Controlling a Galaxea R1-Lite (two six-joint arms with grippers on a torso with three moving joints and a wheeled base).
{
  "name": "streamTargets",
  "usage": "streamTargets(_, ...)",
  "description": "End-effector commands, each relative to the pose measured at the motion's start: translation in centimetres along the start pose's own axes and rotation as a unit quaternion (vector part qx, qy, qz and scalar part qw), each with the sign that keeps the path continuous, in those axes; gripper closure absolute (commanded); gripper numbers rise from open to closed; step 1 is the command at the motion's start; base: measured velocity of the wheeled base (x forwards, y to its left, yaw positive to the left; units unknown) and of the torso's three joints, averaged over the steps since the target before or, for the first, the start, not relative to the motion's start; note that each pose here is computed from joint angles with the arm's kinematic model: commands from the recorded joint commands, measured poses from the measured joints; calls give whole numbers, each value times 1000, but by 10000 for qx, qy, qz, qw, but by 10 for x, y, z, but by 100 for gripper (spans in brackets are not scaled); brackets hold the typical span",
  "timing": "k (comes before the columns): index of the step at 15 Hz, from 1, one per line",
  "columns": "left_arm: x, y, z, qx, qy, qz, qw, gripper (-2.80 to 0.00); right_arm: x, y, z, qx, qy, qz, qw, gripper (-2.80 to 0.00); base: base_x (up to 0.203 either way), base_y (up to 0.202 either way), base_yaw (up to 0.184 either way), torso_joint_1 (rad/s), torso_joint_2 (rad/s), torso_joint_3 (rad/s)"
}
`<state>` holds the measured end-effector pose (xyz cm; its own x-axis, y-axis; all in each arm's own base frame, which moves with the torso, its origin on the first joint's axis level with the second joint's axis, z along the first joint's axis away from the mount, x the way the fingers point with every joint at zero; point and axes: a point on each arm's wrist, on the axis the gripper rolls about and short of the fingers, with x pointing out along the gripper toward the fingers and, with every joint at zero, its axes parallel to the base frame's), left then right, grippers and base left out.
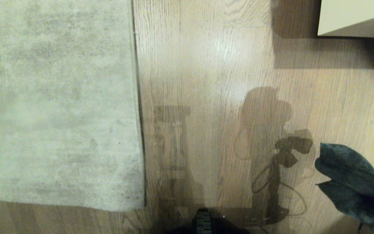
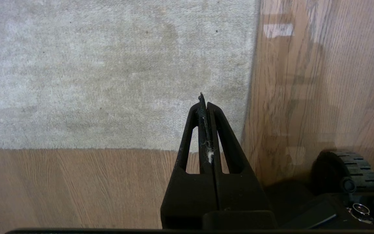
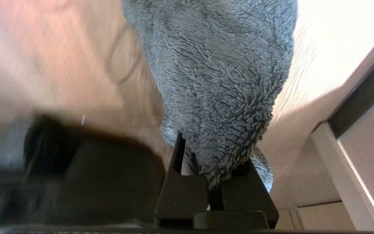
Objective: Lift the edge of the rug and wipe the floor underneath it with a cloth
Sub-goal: Put down the rag
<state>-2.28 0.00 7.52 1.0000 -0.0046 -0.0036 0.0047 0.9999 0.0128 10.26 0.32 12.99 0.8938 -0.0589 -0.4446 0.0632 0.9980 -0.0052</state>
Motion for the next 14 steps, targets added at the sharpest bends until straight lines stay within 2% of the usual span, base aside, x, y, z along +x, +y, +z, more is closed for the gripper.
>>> streamTargets(1,0,0,0,4,-3,6,10000,0,35,2,5,93,283,-154,9994,0,0,0,0,0,0,0)
streamTargets(6,0,0,0,-2,-3,0,10000,0,75,-10,33,370,-105,-646,9972,0,0,0,0,0,0,0)
streamTargets(11,0,0,0,5,-3,0,10000,0,99,-26,62,508,-457,-1272,9895,0,0,0,0,0,0,0)
streamTargets(14,0,0,0,-2,-3,0,10000,0,104,-29,67,520,-508,-1350,9882,0,0,0,0,0,0,0)
